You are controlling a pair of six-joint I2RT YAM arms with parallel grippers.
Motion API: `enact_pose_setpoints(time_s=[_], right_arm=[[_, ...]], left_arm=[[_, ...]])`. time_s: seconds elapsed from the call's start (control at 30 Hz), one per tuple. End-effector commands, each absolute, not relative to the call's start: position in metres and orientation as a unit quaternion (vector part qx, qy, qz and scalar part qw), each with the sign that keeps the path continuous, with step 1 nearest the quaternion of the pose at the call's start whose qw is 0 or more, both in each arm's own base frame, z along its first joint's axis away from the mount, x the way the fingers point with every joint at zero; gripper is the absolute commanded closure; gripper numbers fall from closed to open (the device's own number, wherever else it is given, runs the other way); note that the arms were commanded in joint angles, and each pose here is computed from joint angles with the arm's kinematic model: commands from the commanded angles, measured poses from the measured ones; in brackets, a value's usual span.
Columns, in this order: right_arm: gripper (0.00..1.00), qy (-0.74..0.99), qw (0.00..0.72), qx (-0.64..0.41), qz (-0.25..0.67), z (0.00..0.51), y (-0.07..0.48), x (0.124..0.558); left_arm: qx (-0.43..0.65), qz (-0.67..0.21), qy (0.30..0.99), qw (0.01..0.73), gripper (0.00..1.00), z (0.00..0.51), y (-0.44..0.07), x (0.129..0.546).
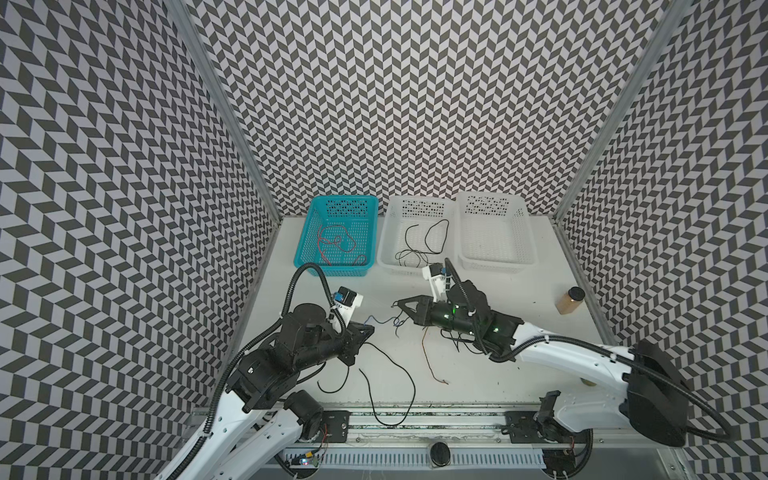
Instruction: Untangle the cables
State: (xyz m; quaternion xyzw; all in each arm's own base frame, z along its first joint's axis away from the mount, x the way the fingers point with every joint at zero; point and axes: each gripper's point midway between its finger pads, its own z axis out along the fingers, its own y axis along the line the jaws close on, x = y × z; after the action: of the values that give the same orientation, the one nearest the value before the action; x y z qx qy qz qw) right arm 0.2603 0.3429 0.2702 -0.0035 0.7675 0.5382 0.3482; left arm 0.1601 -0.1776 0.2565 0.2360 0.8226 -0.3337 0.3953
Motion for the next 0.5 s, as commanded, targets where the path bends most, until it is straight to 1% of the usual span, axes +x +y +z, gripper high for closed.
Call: enact_pose_setpoints(time_s=[0.0, 0.1, 0.23, 0.33, 0.47], right_arm=[[1.0, 0.762, 0.423, 0.011, 0.49, 0.301, 0.295, 0.263], [1.0, 0.76, 0.46, 0.013, 0.46, 0.319, 0.262, 0.255], [1.0, 0.769, 0.485, 0.023, 0.416, 0.326, 0.224, 0.249], [1.0, 0.774, 0.5, 0.051, 0.385, 0.329, 0.19, 0.25], [1.0, 0.76, 0.522, 0.062, 0.383, 0.349, 0.164, 0.245]], left_arm=[[0.223, -0.305, 0.84, 0.39, 1.0, 0.251, -0.172, 0.168], [0.209, -0.284, 0.857, 0.377, 1.0, 0.242, -0.169, 0.176], [0.184, -0.244, 0.879, 0.367, 1.0, 0.23, -0.159, 0.188], [0.164, -0.212, 0.891, 0.365, 1.0, 0.225, -0.149, 0.195], [0.155, -0.215, 0.891, 0.367, 1.0, 0.228, -0.146, 0.2]])
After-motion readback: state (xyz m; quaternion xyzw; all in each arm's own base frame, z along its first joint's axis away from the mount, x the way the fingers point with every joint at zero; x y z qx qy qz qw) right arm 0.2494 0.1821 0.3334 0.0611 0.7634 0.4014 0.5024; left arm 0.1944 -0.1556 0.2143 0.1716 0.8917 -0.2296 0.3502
